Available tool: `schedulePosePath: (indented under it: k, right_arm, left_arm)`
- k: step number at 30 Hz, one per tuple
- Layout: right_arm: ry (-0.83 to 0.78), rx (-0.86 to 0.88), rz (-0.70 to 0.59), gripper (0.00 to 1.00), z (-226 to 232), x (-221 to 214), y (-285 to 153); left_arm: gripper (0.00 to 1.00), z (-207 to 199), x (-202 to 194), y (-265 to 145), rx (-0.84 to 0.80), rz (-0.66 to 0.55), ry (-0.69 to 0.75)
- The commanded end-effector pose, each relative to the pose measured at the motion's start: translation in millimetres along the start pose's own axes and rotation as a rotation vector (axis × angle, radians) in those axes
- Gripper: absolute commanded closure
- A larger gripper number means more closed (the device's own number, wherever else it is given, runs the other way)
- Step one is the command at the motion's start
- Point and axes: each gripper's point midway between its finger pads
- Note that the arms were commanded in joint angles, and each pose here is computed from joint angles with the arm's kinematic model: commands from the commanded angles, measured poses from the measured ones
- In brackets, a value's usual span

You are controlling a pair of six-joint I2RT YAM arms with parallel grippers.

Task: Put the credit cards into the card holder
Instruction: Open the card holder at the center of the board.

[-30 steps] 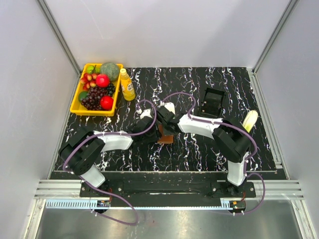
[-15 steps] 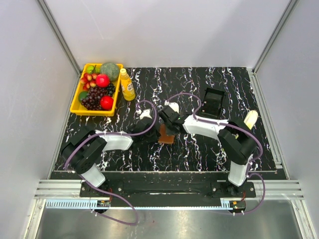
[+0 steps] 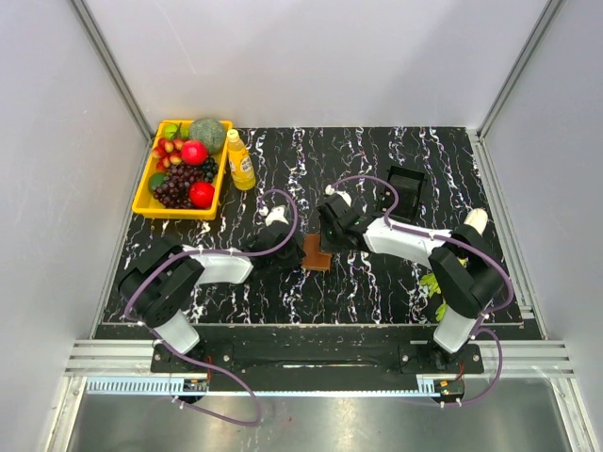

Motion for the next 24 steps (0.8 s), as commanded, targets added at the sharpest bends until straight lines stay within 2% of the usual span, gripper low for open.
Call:
schedulePosePath:
  k: [1, 2, 5, 7, 10, 14, 18, 20, 24]
  right_arm:
    - [-0.012, 0.031, -0.075, 0.77, 9, 22, -13]
    - [-0.015, 0.033, -0.073, 0.74, 10, 22, -13]
    - [0.014, 0.041, -0.047, 0.70, 12, 17, -9]
    - [0.030, 0.043, -0.029, 0.61, 12, 12, -6]
    - [0.009, 0.062, -0.020, 0.60, 15, 10, -1]
    - [-0.051, 0.063, -0.030, 0.62, 28, 6, -3]
    - [-0.056, -0.023, -0.016, 0.66, 23, -1, 6]
    - [-0.065, -0.042, -0.005, 0.70, 19, -3, 11]
    - [-0.063, -0.077, -0.004, 0.70, 17, -6, 15]
  left_arm:
    - [0.99, 33, -22, -14, 0.110, 0.064, 0.051]
    - [0.96, 30, -18, -17, 0.097, 0.051, 0.050]
    - [0.96, 19, -8, -22, 0.064, 0.029, 0.052]
    - [0.91, 16, -10, -21, 0.060, 0.046, 0.058]
    - [0.91, 17, -14, -20, 0.058, 0.058, 0.045]
    - [0.92, 20, -14, -21, 0.066, 0.056, 0.035]
    - [1.00, 16, -14, -21, 0.050, 0.054, 0.025]
    - [1.00, 17, -15, -22, 0.050, 0.053, 0.019]
    - [1.00, 18, -17, -21, 0.041, 0.050, 0.007]
Point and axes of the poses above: each gripper's point midway between its finger pads, its own y axis out along the fingers, its own z axis along the line the jaws close on, x = y × z
